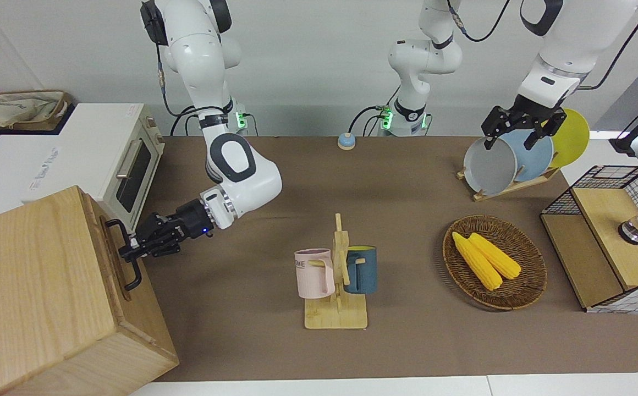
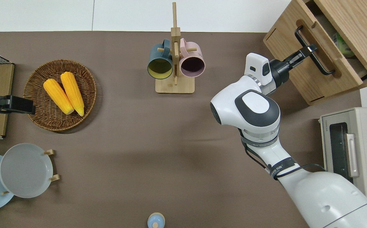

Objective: Slide drawer open with right arm
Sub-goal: 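Pull the drawer handle toward the robot with the right gripper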

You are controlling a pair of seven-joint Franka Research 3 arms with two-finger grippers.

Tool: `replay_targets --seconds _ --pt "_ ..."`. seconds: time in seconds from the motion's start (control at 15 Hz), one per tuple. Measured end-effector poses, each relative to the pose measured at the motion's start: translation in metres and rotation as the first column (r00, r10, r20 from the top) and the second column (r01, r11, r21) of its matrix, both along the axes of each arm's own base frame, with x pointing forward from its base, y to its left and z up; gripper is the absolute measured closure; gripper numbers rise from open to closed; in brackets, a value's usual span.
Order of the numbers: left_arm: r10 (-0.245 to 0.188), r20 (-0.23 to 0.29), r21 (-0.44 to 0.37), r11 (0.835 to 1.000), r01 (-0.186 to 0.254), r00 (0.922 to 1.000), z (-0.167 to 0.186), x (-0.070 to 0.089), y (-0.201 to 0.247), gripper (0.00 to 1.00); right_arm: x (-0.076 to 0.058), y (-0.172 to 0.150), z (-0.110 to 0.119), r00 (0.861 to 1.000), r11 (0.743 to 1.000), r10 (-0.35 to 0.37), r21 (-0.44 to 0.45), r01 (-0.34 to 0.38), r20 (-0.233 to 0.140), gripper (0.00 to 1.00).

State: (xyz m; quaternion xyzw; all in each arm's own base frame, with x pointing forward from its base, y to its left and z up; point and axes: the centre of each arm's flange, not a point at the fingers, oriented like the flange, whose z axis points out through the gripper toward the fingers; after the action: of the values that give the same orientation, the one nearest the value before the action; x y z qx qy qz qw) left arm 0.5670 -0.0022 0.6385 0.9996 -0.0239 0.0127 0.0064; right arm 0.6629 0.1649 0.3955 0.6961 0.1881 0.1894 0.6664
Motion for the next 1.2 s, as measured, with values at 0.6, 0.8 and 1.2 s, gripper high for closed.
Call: replay_targets --seconds 0.6,0.8,1.2 --pt "0.000 0.000 0.000 1.000 0.000 1.0000 0.000 0.000 0.000 0.00 -0.030 0.060 0.000 1.000 1.000 -0.014 0.004 0.014 -0.006 0.83" --pt "0.000 0.000 0.000 1.000 0.000 1.0000 0.000 0.000 0.000 0.00 -0.040 0.079 0.000 1.000 1.000 -0.008 0.004 0.008 -0.008 0.83" --pt "0.000 0.000 0.000 1.000 0.000 1.0000 0.000 0.000 0.000 0.00 -0.066 0.123 0.000 1.000 1.000 0.008 0.001 -0.008 -0.012 0.83"
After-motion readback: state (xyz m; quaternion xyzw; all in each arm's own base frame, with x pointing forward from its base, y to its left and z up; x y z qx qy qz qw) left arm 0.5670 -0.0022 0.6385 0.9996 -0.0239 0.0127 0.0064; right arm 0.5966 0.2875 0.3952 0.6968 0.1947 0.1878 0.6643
